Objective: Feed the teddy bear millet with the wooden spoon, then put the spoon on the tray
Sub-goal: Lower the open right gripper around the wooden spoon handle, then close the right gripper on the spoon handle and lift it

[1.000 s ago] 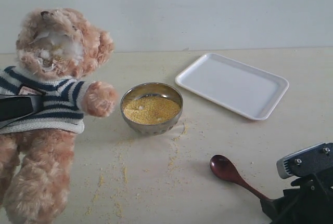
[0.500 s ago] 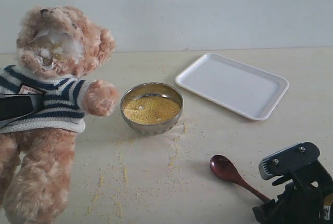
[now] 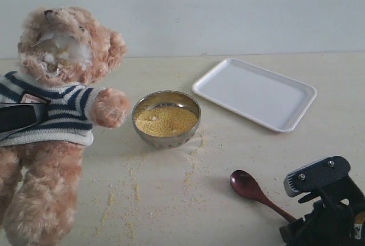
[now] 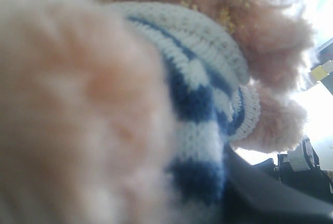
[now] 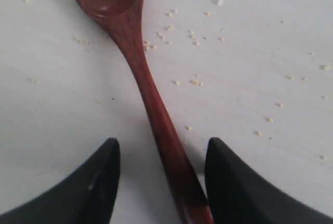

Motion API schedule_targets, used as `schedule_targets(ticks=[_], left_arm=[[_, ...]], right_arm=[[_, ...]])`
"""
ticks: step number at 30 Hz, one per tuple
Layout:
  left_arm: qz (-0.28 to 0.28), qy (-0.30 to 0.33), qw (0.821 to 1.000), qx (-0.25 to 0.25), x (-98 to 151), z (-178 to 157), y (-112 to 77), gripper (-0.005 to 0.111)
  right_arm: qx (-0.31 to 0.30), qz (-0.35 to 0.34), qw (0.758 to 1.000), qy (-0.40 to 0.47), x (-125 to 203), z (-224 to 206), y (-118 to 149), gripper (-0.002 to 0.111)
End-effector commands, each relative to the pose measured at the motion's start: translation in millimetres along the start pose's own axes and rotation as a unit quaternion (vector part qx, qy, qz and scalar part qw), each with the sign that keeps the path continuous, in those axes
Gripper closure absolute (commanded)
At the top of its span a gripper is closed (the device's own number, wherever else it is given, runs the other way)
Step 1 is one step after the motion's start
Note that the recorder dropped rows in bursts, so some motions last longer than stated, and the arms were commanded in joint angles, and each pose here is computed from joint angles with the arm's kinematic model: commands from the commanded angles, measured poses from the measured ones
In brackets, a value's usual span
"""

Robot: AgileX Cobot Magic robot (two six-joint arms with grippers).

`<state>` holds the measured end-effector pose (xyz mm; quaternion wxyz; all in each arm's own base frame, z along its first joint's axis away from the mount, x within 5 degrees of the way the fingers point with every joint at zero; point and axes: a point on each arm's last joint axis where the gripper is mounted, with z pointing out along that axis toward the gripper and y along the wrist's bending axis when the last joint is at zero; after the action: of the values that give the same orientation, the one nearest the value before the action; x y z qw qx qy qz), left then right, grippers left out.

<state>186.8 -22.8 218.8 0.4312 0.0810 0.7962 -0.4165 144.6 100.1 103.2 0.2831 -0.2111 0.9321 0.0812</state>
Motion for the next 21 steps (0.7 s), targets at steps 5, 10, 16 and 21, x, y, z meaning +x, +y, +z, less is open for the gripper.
schedule_targets(ticks=[5,10,16,21], left_arm=[[-0.003,-0.013,1.0,0.014,-1.5,-0.3,-3.0,0.102],[-0.003,-0.013,1.0,0.014,-1.5,-0.3,-3.0,0.102],[-0.003,-0.013,1.0,0.014,-1.5,-0.3,-3.0,0.102],[0.003,-0.013,1.0,0.008,-1.4,-0.3,-1.9,0.102]], right_arm=[[-0.002,-0.007,1.0,0.03,5.1,0.6,0.5,0.086],[-0.003,-0.009,0.999,0.036,6.3,0.5,0.7,0.085],[-0.004,-0.012,0.999,0.038,6.7,0.5,0.7,0.102],[-0.006,-0.018,0.999,0.04,6.9,-0.5,0.9,0.108]])
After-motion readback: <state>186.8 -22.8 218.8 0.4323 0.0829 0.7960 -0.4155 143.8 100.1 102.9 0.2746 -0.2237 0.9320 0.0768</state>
